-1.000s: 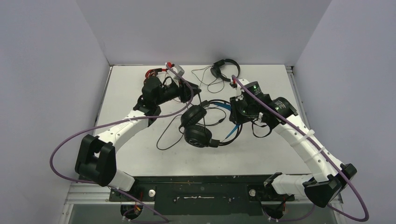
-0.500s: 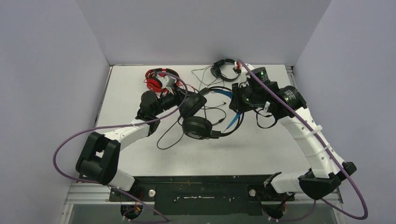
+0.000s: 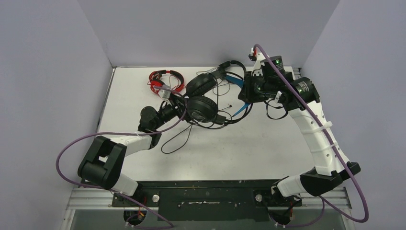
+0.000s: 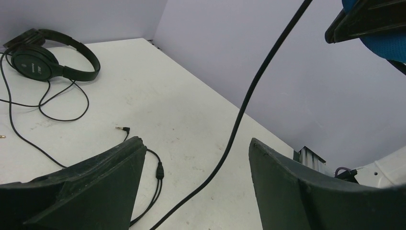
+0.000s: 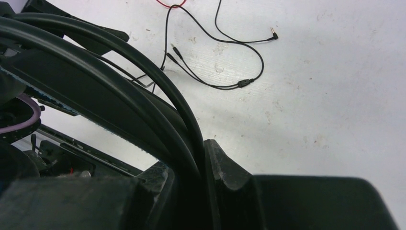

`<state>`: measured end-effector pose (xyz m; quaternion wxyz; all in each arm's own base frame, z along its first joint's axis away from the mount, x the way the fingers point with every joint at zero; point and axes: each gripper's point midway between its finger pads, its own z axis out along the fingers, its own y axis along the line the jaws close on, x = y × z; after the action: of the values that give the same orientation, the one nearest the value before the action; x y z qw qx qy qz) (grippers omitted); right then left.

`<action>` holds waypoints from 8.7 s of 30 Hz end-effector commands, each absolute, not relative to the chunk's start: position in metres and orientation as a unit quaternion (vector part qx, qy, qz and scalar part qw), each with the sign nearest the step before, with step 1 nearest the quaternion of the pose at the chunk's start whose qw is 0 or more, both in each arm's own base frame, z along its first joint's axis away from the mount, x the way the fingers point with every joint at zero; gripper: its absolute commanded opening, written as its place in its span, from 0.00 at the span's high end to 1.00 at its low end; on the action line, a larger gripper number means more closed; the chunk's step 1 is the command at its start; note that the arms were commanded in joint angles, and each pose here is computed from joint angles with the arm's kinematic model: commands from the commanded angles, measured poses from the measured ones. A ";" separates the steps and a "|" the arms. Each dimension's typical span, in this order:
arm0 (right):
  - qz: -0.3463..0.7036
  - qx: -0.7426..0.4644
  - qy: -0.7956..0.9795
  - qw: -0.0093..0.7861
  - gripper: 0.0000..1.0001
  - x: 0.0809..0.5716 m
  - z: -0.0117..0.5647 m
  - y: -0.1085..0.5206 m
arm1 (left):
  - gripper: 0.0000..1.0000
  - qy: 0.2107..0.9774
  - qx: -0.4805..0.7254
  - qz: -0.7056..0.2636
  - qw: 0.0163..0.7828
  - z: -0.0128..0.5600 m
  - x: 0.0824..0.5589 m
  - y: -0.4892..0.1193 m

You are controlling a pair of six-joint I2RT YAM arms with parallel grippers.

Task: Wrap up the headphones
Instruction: Wrap the headphones cable around the headphones.

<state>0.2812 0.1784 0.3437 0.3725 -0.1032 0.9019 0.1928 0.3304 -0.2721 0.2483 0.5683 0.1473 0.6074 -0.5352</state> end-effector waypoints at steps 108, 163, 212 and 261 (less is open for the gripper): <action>-0.063 0.339 0.806 0.480 1.00 0.356 0.298 0.011 | 1.00 0.723 0.313 -0.338 0.516 0.279 0.182 -0.306; -0.162 0.113 0.913 0.357 1.00 0.300 0.154 0.058 | 1.00 0.600 0.270 -0.151 0.738 0.461 0.270 -0.269; 0.170 -0.182 0.855 0.455 1.00 0.237 0.295 0.201 | 1.00 0.659 0.233 -0.362 0.617 0.344 0.437 -0.284; 0.264 0.020 0.792 0.550 1.00 0.315 0.492 0.190 | 0.24 0.561 0.170 -0.487 0.648 0.262 0.338 -0.313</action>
<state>0.3176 0.1882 0.4563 0.5144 -0.0065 0.8309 0.2121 0.3339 -0.3280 0.2480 0.6017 0.1924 0.5891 -0.5039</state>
